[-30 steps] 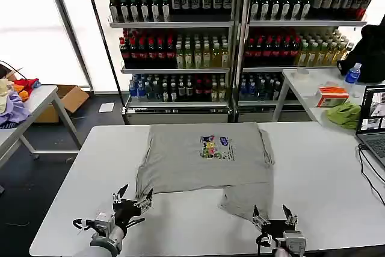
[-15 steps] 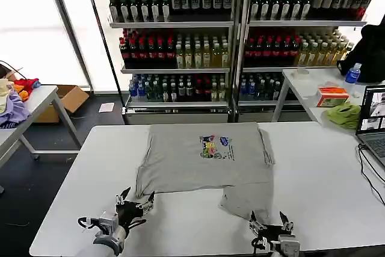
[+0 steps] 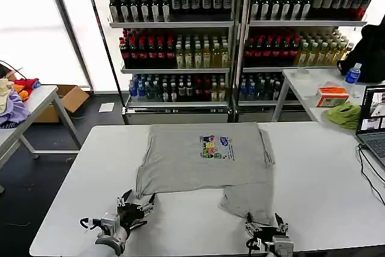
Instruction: Fold and organize the clothes.
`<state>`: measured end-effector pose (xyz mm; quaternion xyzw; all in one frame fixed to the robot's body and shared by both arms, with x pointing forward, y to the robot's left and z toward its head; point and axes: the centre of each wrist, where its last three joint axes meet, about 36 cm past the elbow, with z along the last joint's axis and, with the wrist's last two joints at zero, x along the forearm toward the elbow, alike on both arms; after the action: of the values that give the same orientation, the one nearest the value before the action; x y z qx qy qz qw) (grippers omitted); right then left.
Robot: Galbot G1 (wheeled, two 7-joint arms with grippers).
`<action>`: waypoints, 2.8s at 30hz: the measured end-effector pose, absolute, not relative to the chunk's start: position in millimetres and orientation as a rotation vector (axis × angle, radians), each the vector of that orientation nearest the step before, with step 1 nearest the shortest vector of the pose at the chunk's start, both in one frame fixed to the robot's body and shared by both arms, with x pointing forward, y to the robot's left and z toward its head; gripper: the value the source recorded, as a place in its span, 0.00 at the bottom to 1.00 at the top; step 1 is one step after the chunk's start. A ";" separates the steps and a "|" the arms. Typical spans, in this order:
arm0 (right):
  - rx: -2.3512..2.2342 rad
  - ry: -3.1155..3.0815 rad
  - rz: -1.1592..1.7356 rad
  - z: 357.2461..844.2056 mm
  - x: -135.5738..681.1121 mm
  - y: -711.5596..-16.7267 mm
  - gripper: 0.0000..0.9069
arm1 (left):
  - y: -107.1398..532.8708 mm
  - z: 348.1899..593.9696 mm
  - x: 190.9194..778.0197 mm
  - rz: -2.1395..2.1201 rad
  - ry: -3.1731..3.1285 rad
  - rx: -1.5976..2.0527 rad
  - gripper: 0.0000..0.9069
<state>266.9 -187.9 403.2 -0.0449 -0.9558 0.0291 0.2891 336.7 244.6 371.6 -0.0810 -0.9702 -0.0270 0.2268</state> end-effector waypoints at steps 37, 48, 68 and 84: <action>-0.097 -2.639 0.035 393.6 272.3 -186.6 0.00 | 234.8 350.4 339.6 -0.022 -2.695 -0.249 0.00; -0.098 -2.824 0.000 426.8 290.8 -196.4 0.00 | 233.1 372.5 346.4 0.049 -2.812 -0.231 0.00; -0.067 -2.962 0.099 442.4 385.1 -207.3 0.00 | 241.6 394.7 401.5 0.083 -2.903 -0.246 0.00; -0.067 -2.937 0.135 433.0 482.4 -210.7 0.00 | 229.7 383.5 485.5 0.121 -2.846 -0.260 0.00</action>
<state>482.4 -210.7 433.0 -0.0227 -0.9937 0.0455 0.1000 485.5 229.7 383.5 -0.0900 -0.9851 0.0420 0.1401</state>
